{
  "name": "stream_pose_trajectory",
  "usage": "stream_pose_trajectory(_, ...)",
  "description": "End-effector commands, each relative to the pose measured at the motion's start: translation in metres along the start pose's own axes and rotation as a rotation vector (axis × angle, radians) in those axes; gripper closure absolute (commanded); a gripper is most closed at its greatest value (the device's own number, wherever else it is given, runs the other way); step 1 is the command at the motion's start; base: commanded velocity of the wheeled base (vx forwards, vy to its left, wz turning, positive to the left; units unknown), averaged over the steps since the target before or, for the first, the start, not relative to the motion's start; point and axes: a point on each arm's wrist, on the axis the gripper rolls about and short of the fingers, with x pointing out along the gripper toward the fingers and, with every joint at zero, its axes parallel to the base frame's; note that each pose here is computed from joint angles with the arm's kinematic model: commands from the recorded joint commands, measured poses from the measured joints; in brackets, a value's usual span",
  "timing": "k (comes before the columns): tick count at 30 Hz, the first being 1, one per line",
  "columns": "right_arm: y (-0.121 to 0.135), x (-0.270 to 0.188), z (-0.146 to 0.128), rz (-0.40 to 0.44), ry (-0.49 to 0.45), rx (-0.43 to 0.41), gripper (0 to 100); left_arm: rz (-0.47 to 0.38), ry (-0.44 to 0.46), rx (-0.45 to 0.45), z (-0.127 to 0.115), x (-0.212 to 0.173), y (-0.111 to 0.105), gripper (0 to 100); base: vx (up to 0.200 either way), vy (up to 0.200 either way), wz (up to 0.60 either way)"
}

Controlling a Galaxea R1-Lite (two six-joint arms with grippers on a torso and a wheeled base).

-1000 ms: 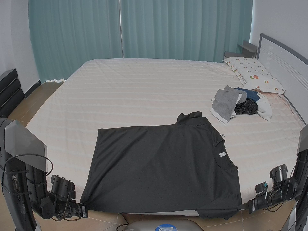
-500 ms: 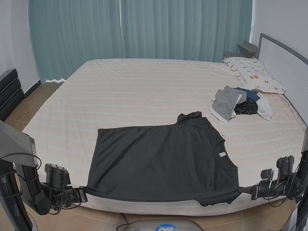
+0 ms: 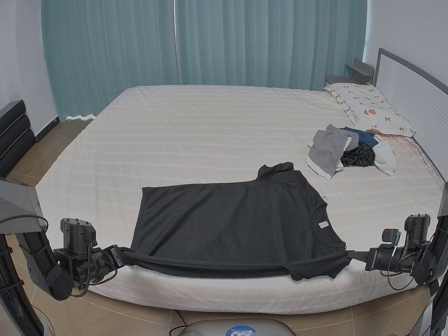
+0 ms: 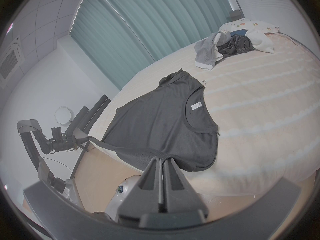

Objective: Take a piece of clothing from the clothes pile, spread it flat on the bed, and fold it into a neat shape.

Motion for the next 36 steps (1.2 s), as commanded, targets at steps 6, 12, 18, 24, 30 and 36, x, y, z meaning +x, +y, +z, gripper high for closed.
stream_pose_trajectory(6,0.000,-0.001,0.012,-0.003,-0.058,-0.029,100,0.015,0.019,-0.067,0.008,0.004,-0.006,100,0.000,0.000,0.00)
stream_pose_trajectory(12,-0.001,-0.001,0.012,-0.007,-0.058,-0.027,100,0.038,0.074,-0.067,0.007,0.005,-0.011,100,0.000,0.000,0.00)
stream_pose_trajectory(18,-0.004,0.003,0.015,-0.009,-0.060,-0.026,100,0.024,0.028,-0.163,0.019,0.014,-0.018,100,0.000,0.000,0.00)
stream_pose_trajectory(24,-0.016,0.021,0.018,-0.040,-0.052,-0.021,100,0.019,0.039,-0.192,0.019,0.025,-0.020,100,0.000,0.000,0.00)
stream_pose_trajectory(30,-0.027,0.038,0.021,-0.060,-0.055,-0.020,100,0.014,0.026,-0.281,0.024,0.040,-0.024,100,0.000,0.000,0.00)
stream_pose_trajectory(36,-0.034,0.054,0.022,-0.053,-0.052,-0.011,100,0.004,0.016,-0.331,0.029,0.052,-0.028,100,0.000,0.000,0.00)
